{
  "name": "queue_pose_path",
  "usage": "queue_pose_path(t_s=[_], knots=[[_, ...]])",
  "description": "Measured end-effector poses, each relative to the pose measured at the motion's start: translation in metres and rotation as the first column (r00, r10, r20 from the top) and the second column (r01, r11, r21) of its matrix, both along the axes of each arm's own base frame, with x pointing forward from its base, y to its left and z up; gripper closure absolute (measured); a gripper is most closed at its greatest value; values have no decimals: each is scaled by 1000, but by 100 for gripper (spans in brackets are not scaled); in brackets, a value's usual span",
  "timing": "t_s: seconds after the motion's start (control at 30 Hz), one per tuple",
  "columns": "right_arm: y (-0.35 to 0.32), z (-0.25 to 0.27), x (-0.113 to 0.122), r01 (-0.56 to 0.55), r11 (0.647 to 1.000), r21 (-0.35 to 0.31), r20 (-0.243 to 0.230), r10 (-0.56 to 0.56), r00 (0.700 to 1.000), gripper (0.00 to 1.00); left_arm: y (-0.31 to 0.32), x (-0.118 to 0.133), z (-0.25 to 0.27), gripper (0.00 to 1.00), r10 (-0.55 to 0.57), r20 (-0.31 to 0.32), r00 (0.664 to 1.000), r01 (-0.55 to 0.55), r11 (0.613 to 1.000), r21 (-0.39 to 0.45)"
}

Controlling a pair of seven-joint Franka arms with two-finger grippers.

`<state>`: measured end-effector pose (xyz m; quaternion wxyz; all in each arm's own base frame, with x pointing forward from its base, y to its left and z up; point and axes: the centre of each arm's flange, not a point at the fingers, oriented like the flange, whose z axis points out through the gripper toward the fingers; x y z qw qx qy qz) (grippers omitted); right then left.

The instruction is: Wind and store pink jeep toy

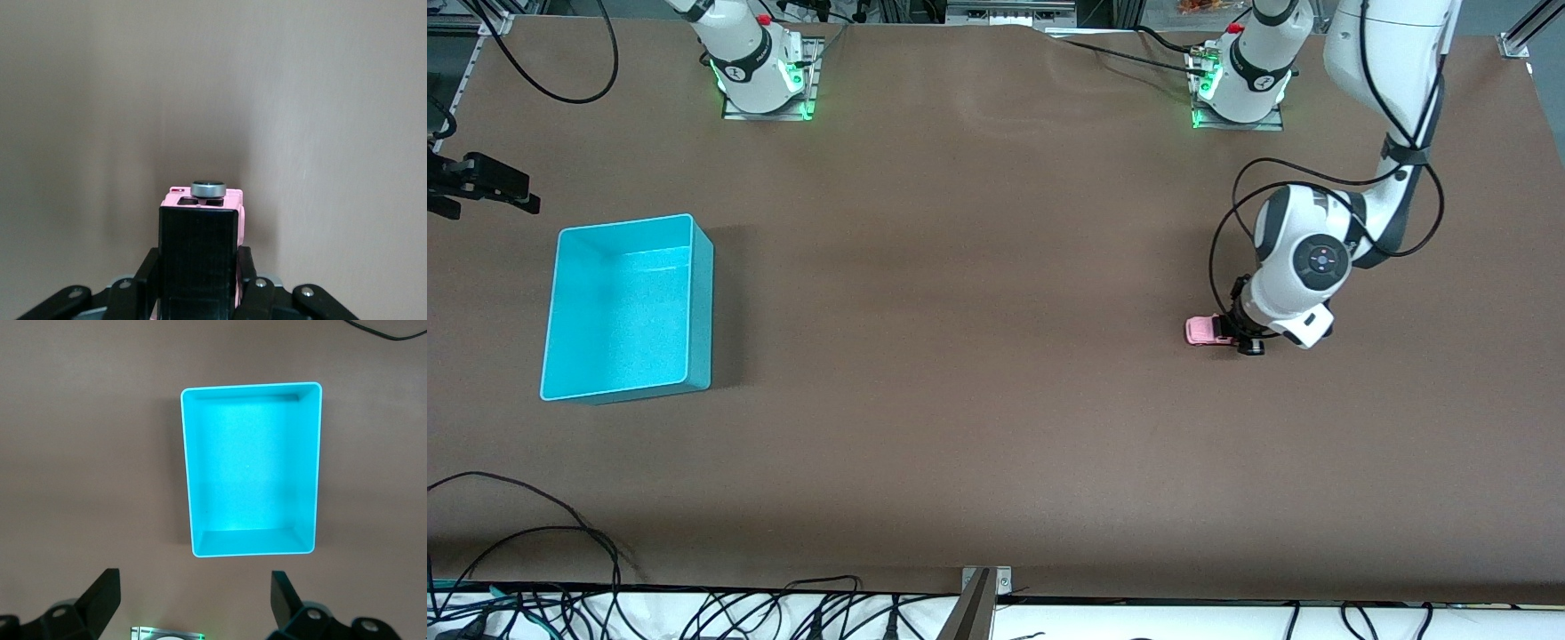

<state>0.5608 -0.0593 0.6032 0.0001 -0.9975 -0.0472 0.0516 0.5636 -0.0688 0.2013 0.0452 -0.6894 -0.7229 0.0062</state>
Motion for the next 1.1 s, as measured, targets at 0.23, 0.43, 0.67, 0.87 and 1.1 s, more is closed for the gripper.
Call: queue_pose_path(t_s=[0.23, 0.43, 0.67, 0.87, 1.1], knots=[[0, 0, 0, 0, 1000, 0, 0, 0, 1000, 0, 55, 4, 0, 51, 15, 3, 1000, -15, 1000, -4], [0, 0, 0, 0, 1000, 0, 0, 0, 1000, 0, 107, 4, -1, 51, 22, 23, 1000, -22, 999, 25], [0, 0, 0, 0, 1000, 0, 0, 0, 1000, 0, 162, 1, -1, 51, 15, 49, 999, -17, 998, 58], [0, 0, 0, 0, 1000, 0, 0, 0, 1000, 0, 177, -1, 0, 51, 9, 58, 998, -12, 998, 59], [0, 0, 0, 0, 1000, 0, 0, 0, 1000, 0, 179, 3, -15, 37, 3, 80, 997, -8, 998, 62]])
